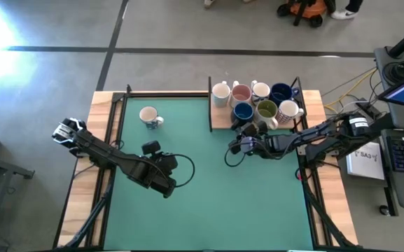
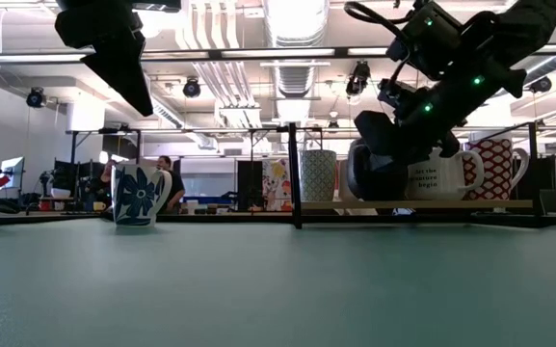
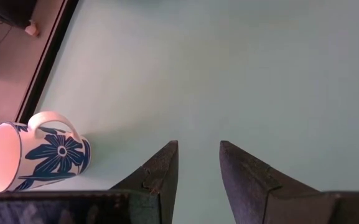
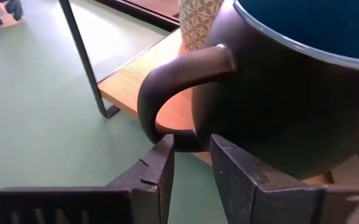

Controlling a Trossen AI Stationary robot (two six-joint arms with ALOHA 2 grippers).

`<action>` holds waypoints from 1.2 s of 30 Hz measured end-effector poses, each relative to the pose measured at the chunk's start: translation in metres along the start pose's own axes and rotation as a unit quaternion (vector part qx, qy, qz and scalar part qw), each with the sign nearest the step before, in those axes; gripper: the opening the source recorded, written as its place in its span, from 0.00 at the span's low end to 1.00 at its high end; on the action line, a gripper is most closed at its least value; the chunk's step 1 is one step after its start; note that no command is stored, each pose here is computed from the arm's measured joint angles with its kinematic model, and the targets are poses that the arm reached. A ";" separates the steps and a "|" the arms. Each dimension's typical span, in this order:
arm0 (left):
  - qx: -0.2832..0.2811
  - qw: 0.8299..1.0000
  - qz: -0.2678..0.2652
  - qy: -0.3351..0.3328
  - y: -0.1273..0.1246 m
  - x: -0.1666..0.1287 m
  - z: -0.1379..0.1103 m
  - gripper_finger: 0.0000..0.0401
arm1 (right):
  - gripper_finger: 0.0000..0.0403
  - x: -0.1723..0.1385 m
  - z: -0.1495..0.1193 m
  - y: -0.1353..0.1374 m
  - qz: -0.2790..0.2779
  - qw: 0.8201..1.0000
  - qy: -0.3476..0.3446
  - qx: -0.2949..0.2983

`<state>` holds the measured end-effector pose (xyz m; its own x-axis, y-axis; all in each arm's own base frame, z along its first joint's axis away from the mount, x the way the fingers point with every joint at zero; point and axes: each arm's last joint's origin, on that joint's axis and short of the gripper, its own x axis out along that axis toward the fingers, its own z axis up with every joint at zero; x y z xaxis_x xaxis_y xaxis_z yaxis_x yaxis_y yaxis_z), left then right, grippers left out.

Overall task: Place coffee mugs
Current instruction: Put the black blue mug on the shelf, then put the blue white pattern mug on the shelf

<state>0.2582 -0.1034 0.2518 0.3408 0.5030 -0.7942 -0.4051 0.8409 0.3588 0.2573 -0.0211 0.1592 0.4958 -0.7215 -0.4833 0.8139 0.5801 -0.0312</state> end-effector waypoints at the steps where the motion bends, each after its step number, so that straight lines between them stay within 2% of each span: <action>1: 0.000 1.000 0.000 0.000 0.000 0.000 0.000 0.25 | 0.23 0.000 0.000 0.000 -0.001 1.000 0.000 -0.001; 8: 0.000 1.000 0.000 0.000 0.000 0.000 0.000 0.25 | 0.23 -0.001 0.000 0.000 0.004 1.000 0.001 0.005; 14: 0.000 1.000 0.000 0.000 0.000 0.000 0.000 0.25 | 0.22 -0.014 0.010 0.002 0.100 0.994 0.033 0.041; 23: -0.006 1.000 0.002 0.001 0.002 0.002 0.002 0.25 | 0.22 -0.051 0.023 -0.003 0.223 0.971 0.070 0.048; 28: -0.027 0.999 0.009 0.023 0.014 0.012 0.009 0.25 | 0.22 -0.064 0.030 -0.009 0.274 0.956 0.085 0.060; 31: -0.032 0.998 0.013 0.042 0.025 0.020 0.015 0.25 | 0.22 -0.066 0.031 -0.011 0.277 0.955 0.083 0.060; 36: -0.034 0.996 0.011 0.078 0.045 0.036 0.025 0.25 | 0.23 -0.067 0.034 -0.009 0.284 0.957 0.064 0.005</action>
<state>0.2732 -0.0418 0.2513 0.1966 0.4801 -0.8549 -0.4698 0.8114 0.3477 0.2272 0.0087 0.2216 0.8181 -0.2386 -0.5232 0.4280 0.8603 0.2769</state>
